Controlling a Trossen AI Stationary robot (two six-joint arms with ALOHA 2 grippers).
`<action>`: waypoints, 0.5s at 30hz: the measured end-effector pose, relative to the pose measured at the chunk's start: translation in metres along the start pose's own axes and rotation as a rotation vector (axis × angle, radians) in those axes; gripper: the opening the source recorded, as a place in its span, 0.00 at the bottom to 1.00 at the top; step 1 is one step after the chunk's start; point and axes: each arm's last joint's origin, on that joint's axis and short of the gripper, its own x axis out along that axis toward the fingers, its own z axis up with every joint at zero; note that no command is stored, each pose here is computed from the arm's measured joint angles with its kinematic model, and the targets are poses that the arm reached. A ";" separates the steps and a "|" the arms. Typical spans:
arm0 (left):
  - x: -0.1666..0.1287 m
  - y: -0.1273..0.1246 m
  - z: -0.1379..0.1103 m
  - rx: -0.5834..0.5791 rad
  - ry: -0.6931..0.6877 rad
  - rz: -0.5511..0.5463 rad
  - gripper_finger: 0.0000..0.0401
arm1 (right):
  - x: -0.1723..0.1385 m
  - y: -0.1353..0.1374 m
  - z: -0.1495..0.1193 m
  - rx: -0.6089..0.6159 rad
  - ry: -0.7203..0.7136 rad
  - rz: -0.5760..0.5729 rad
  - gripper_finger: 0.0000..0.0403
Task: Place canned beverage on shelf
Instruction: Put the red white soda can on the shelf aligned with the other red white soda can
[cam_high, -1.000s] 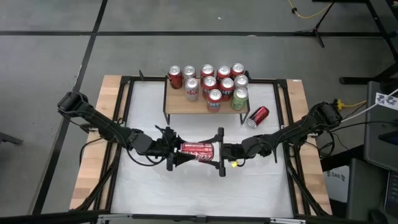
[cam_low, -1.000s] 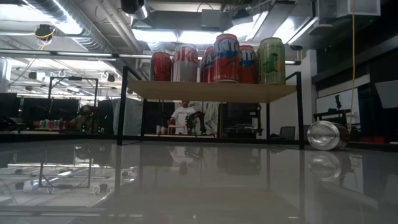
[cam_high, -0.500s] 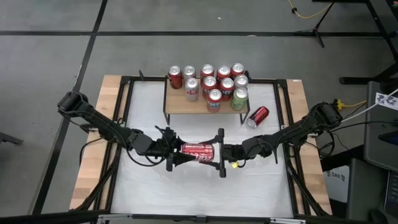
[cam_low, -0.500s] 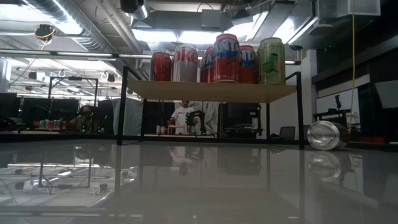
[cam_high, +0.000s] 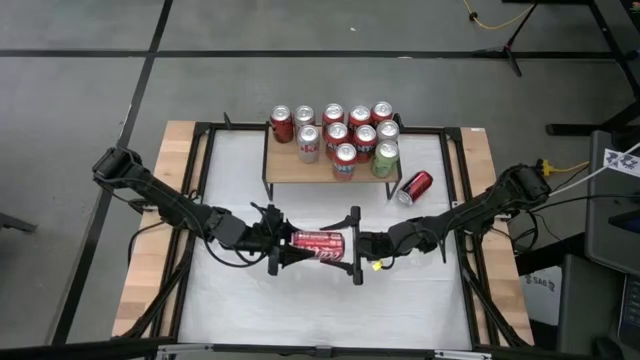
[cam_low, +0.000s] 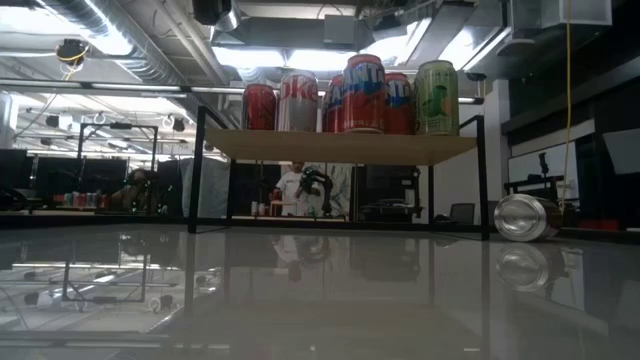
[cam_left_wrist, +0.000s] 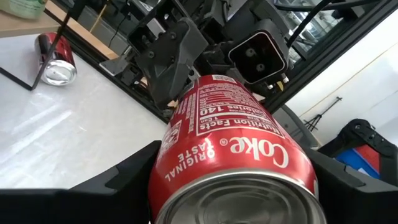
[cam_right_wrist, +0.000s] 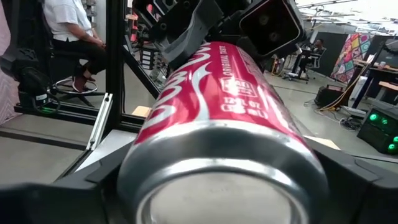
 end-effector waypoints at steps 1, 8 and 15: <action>0.000 0.000 0.001 -0.001 0.003 -0.004 0.71 | 0.000 0.000 0.000 0.000 0.000 0.000 0.88; 0.007 0.002 0.014 0.012 0.057 -0.034 0.71 | -0.017 -0.008 0.012 -0.020 0.086 0.017 0.91; 0.018 -0.010 0.063 0.181 0.267 0.055 0.71 | -0.049 -0.021 0.023 0.055 0.271 0.022 0.90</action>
